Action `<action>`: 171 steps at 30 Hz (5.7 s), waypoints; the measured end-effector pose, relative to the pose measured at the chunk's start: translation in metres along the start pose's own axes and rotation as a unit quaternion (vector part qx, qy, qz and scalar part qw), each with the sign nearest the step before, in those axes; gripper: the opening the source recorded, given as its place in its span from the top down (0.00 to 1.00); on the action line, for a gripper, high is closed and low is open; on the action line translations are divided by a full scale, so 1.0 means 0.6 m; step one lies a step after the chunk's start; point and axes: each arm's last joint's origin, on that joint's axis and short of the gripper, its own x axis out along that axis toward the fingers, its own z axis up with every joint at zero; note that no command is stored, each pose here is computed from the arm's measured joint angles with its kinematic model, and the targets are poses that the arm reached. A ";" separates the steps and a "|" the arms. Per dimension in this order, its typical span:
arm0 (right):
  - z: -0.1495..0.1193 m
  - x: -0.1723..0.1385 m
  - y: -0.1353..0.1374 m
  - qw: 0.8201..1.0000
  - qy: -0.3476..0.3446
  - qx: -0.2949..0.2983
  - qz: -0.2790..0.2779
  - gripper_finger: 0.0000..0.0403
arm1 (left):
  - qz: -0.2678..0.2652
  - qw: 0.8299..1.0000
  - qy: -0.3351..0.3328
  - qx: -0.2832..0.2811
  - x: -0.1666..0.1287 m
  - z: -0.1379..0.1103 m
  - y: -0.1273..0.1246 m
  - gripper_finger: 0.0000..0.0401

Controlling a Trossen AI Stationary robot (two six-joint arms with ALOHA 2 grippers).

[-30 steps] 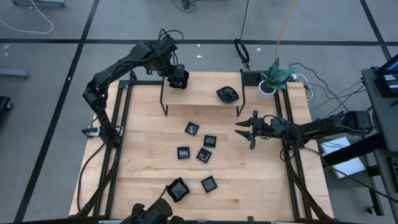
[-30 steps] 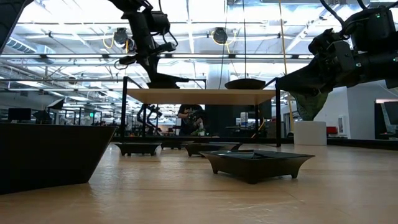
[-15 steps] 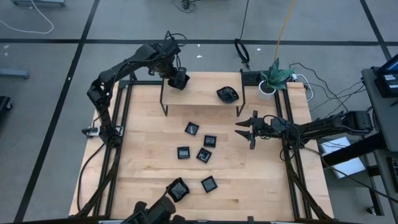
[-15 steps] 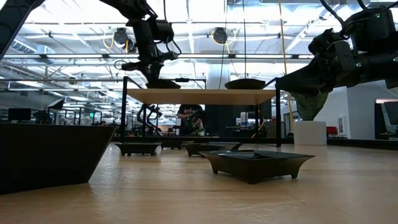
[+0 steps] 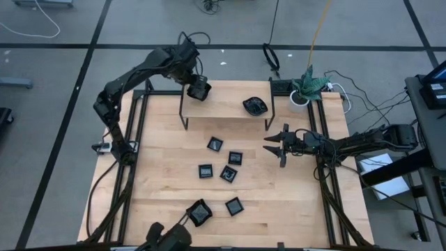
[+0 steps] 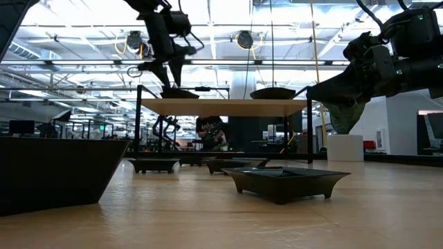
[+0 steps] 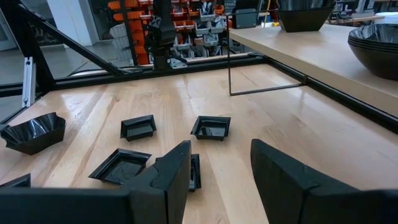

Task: Pick & Place Mini shaped plates
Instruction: Stack the distorted square plate on top of the other distorted square plates on the shelf

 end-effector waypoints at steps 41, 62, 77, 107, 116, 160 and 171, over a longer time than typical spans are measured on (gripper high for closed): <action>-0.003 0.000 0.000 1.000 0.009 -0.004 -0.002 0.61 | -0.138 0.933 0.111 0.314 -0.066 -0.610 -0.363 0.61; 0.011 0.000 0.001 0.999 -0.034 -0.029 0.001 0.61 | -0.028 0.949 0.213 0.231 0.058 -0.695 -0.385 0.67; 0.012 -0.001 0.001 0.999 -0.038 -0.026 0.003 0.61 | -0.023 0.963 0.165 0.214 0.017 -0.673 -0.371 0.70; 0.011 -0.001 0.004 0.999 -0.033 -0.006 0.029 0.61 | -0.028 0.958 0.202 0.203 0.081 -0.706 -0.336 0.92; 0.011 -0.001 0.004 0.999 -0.033 -0.006 0.029 0.61 | -0.060 0.959 0.190 0.200 0.051 -0.688 -0.342 0.99; 0.011 0.000 0.004 0.999 -0.032 -0.018 0.028 0.61 | -0.181 0.960 -0.191 -0.093 -0.071 -0.081 0.088 1.00; 0.010 0.000 0.004 0.999 -0.032 -0.029 0.027 0.61 | -0.102 0.988 -0.088 -0.080 0.005 -0.086 0.091 0.99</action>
